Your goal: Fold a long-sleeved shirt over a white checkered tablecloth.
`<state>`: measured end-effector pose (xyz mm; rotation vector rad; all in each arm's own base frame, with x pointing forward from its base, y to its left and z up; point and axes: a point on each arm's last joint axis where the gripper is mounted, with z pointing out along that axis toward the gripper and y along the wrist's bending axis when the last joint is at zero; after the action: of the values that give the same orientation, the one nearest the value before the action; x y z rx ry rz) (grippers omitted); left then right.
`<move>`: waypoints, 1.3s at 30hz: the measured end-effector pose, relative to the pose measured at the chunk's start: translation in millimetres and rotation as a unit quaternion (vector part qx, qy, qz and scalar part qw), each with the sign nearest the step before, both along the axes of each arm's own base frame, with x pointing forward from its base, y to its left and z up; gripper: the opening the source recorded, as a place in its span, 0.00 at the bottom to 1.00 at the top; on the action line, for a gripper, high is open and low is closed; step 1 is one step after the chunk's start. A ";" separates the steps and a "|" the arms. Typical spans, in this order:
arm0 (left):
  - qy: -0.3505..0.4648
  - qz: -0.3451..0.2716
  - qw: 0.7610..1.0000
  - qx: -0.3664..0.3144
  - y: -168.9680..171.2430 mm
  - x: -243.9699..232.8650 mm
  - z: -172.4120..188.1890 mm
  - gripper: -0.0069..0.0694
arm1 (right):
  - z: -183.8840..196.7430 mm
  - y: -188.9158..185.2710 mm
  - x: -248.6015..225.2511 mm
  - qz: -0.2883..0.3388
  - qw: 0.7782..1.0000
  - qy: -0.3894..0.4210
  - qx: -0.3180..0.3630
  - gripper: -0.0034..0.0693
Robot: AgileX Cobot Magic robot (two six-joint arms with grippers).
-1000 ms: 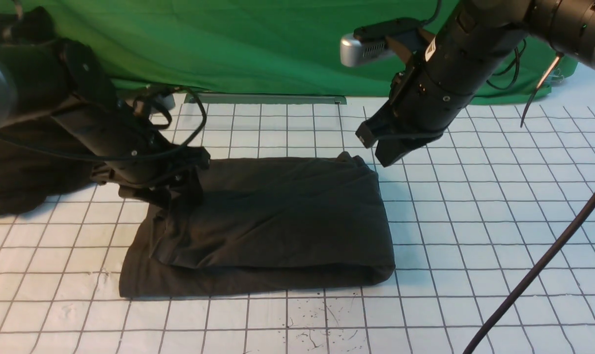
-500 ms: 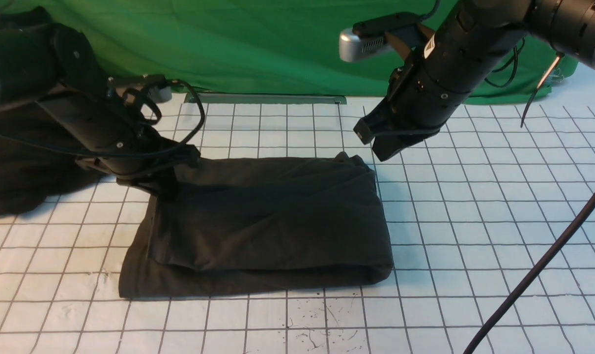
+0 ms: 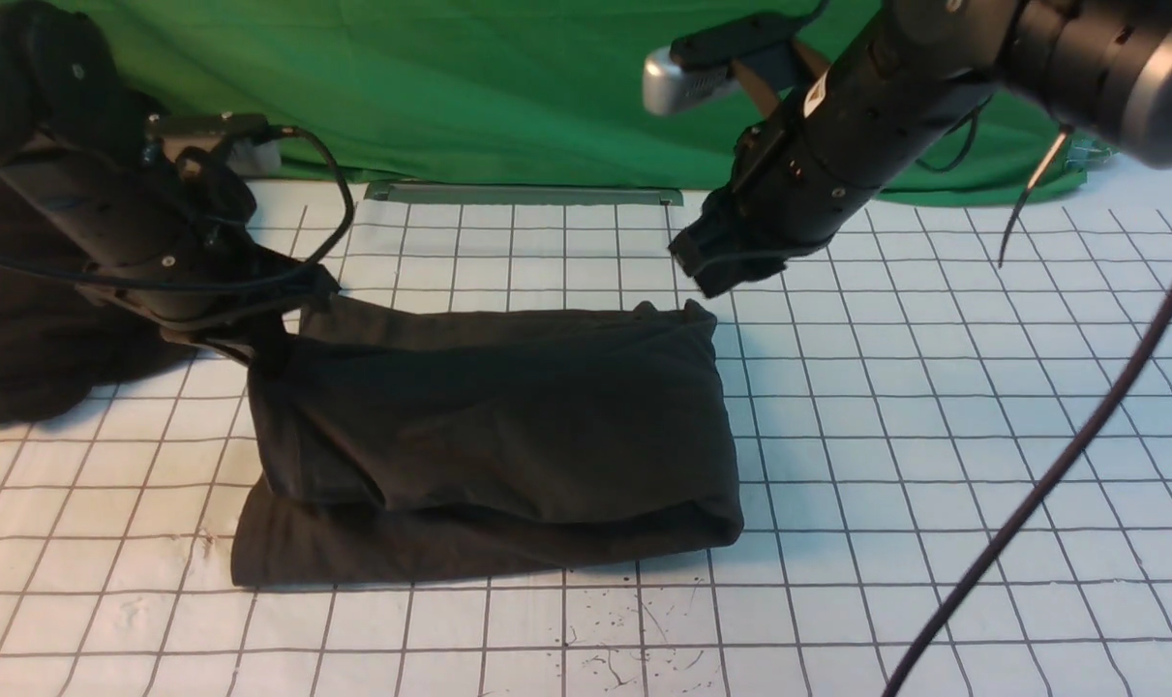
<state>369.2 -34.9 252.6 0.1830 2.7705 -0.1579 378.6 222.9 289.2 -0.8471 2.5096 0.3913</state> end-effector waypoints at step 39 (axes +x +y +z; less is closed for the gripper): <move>0.036 -0.066 0.994 -0.077 -77.4 -29.5 -9.9 0.09 | -86.0 18.0 37.4 0.105 0.992 -0.054 -0.050 0.49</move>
<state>339.7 -112.3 242.7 0.3263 2.8022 -0.4176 416.0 240.9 203.2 -1.1451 2.3646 0.2807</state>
